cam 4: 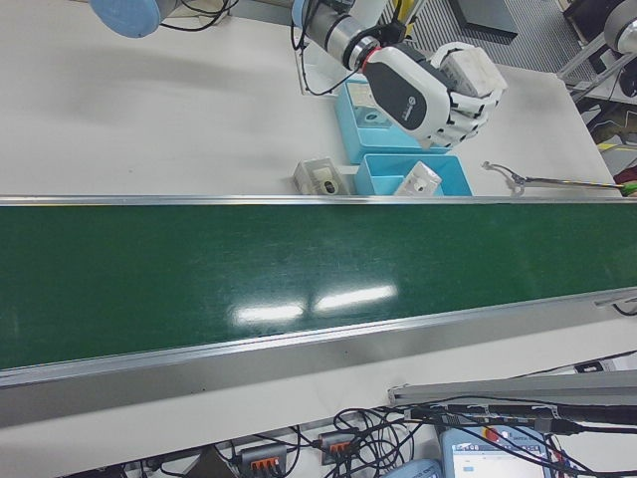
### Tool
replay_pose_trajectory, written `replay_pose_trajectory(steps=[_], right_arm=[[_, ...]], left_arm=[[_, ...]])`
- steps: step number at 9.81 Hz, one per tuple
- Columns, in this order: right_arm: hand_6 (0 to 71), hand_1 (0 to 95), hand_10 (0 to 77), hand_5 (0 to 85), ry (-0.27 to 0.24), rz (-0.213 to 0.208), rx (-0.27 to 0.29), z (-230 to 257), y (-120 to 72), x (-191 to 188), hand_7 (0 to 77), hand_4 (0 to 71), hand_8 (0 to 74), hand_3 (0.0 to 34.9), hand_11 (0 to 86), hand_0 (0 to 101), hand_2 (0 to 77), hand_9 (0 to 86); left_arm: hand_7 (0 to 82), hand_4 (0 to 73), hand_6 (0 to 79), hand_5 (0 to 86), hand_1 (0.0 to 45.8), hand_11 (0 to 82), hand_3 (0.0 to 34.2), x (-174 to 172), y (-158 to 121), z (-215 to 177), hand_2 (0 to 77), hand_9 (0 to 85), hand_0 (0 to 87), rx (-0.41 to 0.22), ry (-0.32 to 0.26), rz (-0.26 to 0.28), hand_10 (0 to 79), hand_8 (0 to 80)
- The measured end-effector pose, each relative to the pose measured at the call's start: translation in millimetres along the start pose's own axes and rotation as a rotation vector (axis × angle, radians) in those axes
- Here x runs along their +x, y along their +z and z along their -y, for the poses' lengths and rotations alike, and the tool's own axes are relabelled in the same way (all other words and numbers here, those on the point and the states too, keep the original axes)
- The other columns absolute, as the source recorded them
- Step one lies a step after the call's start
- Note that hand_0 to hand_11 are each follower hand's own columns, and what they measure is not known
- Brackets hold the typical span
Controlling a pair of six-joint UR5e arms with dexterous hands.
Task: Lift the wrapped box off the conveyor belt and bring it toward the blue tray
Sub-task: 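Lift the wrapped box off the belt and carry it toward the blue tray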
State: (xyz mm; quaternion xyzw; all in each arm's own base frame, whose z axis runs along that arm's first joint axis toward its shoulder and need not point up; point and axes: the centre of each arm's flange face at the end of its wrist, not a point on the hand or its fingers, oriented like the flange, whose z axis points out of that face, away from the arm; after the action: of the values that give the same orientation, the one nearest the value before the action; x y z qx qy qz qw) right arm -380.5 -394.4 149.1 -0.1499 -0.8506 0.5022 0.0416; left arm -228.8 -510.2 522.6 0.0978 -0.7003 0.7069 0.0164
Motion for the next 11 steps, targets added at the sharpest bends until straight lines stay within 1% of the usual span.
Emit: replay_pose_trajectory(steps=[1,2,3,4,5,6,7,8,9,10,11], right_arm=[[25.1,1.6,30.5,42.0,-0.032,-0.021,-0.026,-21.4,-15.3,11.1,49.1,26.7,29.5,17.2,45.8,48,36.0,46.9],[24.5,1.6,30.0,42.0,-0.082,-0.037,-0.049,-37.8,-27.8,16.9,49.6,26.7,29.5,16.0,44.2,50,36.0,46.9],[24.5,1.6,30.0,42.0,-0.146,-0.049,-0.065,-47.9,-37.1,18.6,49.6,26.7,29.5,16.0,44.2,50,36.0,46.9],[24.5,1.6,28.4,42.0,-0.211,-0.069,-0.07,-51.1,-43.3,19.1,49.6,26.7,27.8,16.3,42.0,51,36.0,44.2],[24.5,1.6,28.4,42.0,-0.283,-0.107,-0.065,-48.7,-48.1,21.7,49.6,26.7,27.8,16.3,42.0,51,36.0,44.2],[24.5,1.6,25.6,41.5,-0.351,-0.146,-0.054,-43.9,-51.6,24.7,49.6,31.1,23.5,16.2,36.5,53,37.6,39.3],[25.1,1.6,22.4,41.5,-0.416,-0.182,-0.035,-36.3,-53.7,28.6,49.6,33.8,19.6,15.9,34.4,51,37.6,32.7],[24.5,2.2,21.3,41.5,-0.464,-0.211,-0.016,-28.9,-54.5,34.5,47.5,34.4,16.4,16.0,30.5,57,37.6,27.8],[24.5,2.2,21.3,41.5,-0.483,-0.234,-0.008,-25.9,-56.5,42.6,47.5,34.4,16.4,16.0,30.5,57,37.6,27.8],[24.5,2.2,21.3,41.5,-0.48,-0.252,-0.008,-29.2,-59.7,53.7,47.5,34.4,16.4,16.0,30.5,57,37.6,27.8],[14.7,2.2,19.6,41.5,-0.466,-0.265,-0.013,-35.0,-63.1,64.1,40.9,34.4,14.7,18.2,29.5,54,37.6,27.8]], left_arm=[[0.5,0.0,0.0,0.5,0.0,0.0,0.0,0.0,0.0,0.0,0.5,0.5,0.0,0.0,0.0,0.0,0.5,0.5],[0.5,0.0,0.0,0.5,0.0,0.0,0.0,0.0,0.0,0.0,0.5,0.5,0.0,0.0,0.0,0.0,0.0,0.5],[0.5,0.0,0.0,0.5,0.0,0.0,0.0,0.0,0.0,0.0,0.5,0.0,0.0,0.0,0.0,0.0,0.0,0.5],[0.5,0.0,0.0,0.5,0.0,0.0,0.0,0.0,0.0,0.0,1.1,0.0,0.0,0.0,0.0,0.0,0.5,0.5],[0.5,0.0,0.0,0.5,0.0,0.0,0.0,0.0,0.0,0.0,1.1,0.0,0.0,0.0,0.0,0.0,0.5,0.5],[0.5,0.0,0.0,0.5,0.0,0.0,0.0,0.0,0.0,0.0,1.1,0.0,0.0,0.0,0.0,0.0,0.0,0.5],[0.5,0.0,0.0,0.5,0.0,0.0,0.0,0.0,0.0,0.0,1.1,0.5,0.0,0.0,0.0,0.0,0.0,0.5],[0.5,0.0,0.0,0.5,0.0,0.0,0.0,0.0,0.0,0.0,1.1,0.0,0.0,0.0,0.0,0.0,0.0,0.5],[0.5,0.0,0.0,0.5,0.0,0.0,0.0,0.0,0.0,0.0,1.1,0.0,0.0,0.0,0.0,0.0,0.0,0.5],[0.5,0.0,0.0,0.5,0.0,0.0,0.0,0.0,0.0,0.0,0.5,0.0,0.0,0.0,0.0,0.0,0.5,0.5],[0.5,0.0,0.0,0.5,0.0,0.0,0.0,0.0,0.0,0.0,1.1,0.5,0.0,0.0,0.0,0.0,0.5,0.0]])
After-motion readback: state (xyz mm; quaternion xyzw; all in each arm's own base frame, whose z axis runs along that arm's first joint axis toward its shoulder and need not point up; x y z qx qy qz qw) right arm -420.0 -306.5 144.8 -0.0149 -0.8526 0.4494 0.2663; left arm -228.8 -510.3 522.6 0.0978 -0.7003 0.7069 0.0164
